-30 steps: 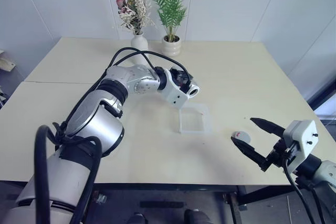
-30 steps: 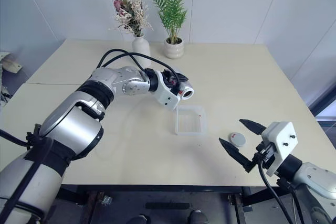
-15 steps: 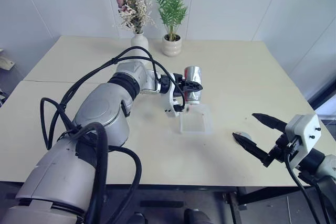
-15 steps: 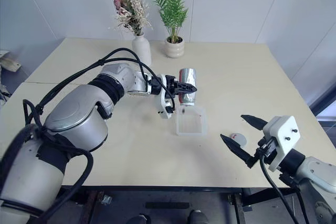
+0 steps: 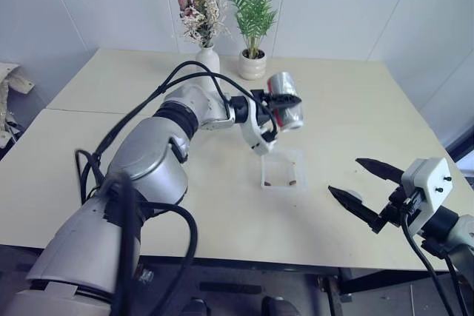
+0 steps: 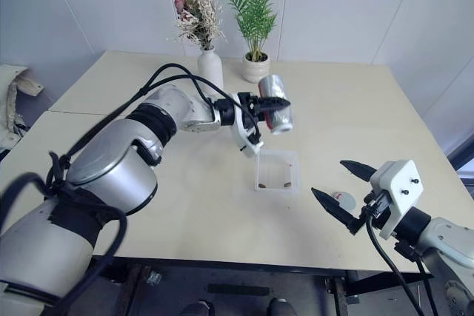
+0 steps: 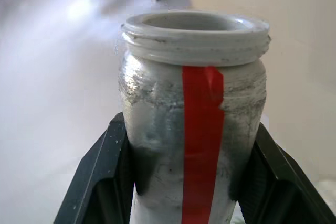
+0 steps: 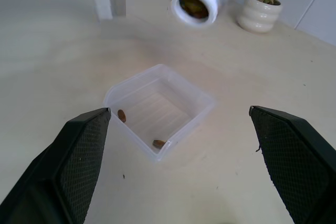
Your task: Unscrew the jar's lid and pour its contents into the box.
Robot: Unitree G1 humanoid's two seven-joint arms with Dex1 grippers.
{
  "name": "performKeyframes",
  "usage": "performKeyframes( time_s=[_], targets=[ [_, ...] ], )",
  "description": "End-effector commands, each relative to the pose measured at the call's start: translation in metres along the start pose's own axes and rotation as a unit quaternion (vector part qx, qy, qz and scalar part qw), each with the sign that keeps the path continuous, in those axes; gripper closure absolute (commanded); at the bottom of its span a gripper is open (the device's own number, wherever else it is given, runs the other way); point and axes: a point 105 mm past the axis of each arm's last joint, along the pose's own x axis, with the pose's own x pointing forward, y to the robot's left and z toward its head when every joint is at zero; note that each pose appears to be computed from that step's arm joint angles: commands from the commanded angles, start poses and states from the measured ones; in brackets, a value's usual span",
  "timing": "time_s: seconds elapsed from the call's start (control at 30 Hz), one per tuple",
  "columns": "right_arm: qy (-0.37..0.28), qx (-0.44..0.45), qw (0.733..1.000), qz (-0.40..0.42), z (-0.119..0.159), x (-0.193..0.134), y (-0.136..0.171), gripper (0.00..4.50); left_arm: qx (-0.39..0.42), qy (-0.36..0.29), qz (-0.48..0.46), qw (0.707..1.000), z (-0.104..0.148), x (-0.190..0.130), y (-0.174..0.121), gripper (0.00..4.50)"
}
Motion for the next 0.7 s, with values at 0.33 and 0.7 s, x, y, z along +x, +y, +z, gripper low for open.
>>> performKeyframes(
  time_s=[0.33, 0.7],
  targets=[
    [-0.015, -0.013, 0.999, 0.029, 0.013, -0.004, -0.004, 0.04, -0.63, 0.001, 0.109, 0.769, -0.052, -0.052, -0.019, 2.44],
    [-0.015, -0.011, 0.997, 0.071, 0.015, 0.008, -0.01, 0.04, -0.794, -0.031, 0.152, 0.587, -0.043, -0.088, -0.091, 2.44]
  ],
)
